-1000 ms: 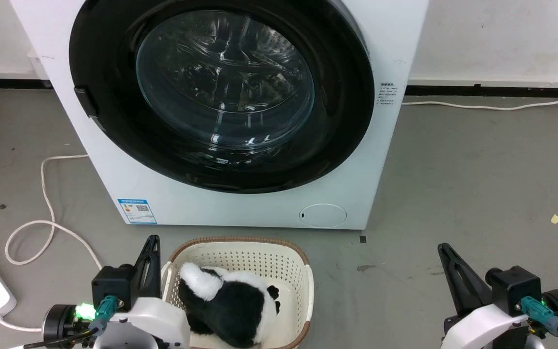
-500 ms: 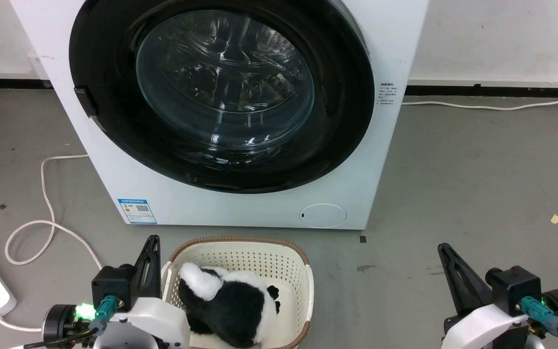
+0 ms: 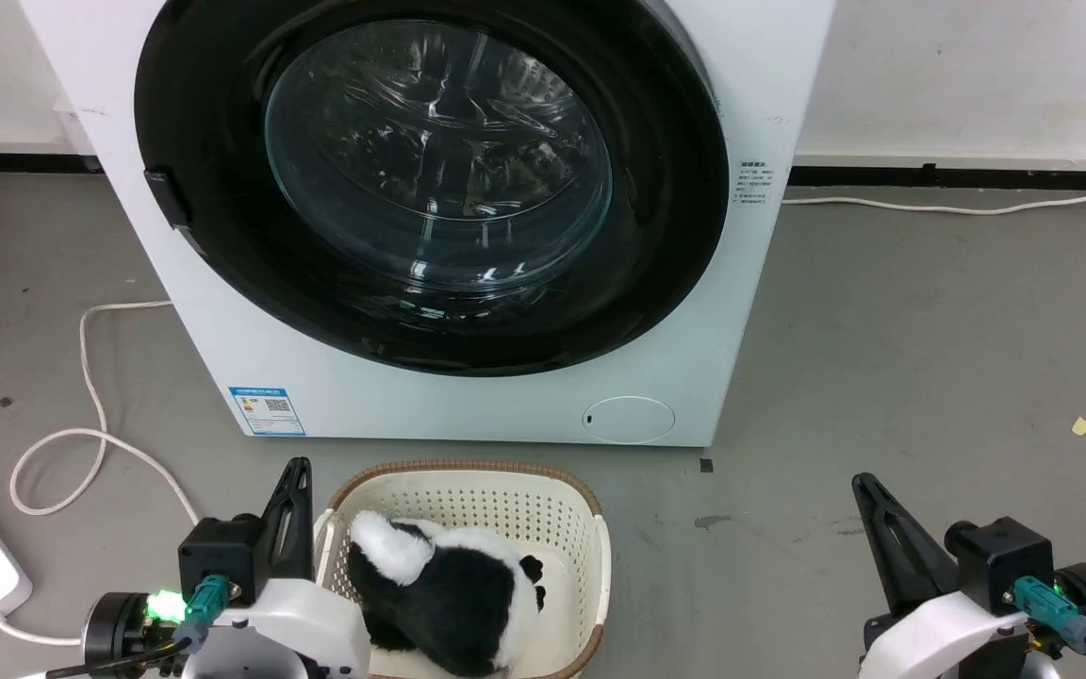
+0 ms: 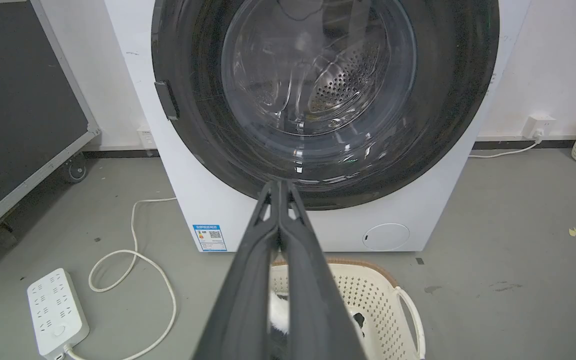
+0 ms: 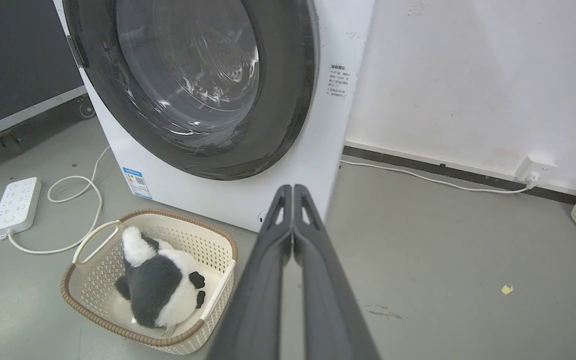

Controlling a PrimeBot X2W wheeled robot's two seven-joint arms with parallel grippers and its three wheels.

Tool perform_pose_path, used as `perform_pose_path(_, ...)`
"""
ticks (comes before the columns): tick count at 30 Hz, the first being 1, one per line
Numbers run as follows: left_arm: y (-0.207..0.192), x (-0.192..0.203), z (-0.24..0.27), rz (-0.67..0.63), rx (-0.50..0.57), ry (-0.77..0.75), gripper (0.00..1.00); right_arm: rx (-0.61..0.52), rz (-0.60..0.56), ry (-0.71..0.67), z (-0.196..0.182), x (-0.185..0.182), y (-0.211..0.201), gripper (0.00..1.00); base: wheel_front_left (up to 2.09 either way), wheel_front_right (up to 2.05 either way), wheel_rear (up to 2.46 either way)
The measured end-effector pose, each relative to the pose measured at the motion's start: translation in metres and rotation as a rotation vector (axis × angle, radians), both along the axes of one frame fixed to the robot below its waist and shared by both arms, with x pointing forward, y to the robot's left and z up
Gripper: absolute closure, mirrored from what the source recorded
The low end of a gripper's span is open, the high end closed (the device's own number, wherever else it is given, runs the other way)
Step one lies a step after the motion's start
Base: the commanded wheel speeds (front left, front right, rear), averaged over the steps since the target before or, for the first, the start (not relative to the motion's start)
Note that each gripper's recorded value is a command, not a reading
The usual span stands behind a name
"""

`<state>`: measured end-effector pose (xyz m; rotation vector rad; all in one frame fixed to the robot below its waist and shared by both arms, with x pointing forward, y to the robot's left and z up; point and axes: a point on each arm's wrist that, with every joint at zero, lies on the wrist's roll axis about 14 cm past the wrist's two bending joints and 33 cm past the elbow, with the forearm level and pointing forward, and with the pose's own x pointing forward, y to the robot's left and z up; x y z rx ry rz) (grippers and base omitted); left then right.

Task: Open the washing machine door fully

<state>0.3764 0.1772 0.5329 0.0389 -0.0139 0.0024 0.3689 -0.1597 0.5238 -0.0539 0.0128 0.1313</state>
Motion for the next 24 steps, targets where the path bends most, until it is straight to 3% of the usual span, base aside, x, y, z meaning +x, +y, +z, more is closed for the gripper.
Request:
perform_pose_path(5,0.0,0.0,-0.0001,0.0,0.0,0.0,1.0,0.0,0.0,0.0,0.0,0.0,0.0,1.0,0.0,0.0,0.0)
perform_pose_path(6,0.0,0.0001,0.0,0.0,-0.002,0.0,0.0,0.0,0.0,0.0,-0.0001,-0.0001,0.0001,0.0,0.0,0.0,0.0)
perform_pose_path(24,0.0003,0.0003,0.0016,-0.008,-0.015,-0.021,0.0,0.017,-0.007,-0.02,0.0018,0.001,-0.0025,0.0,0.0,0.0,0.0)
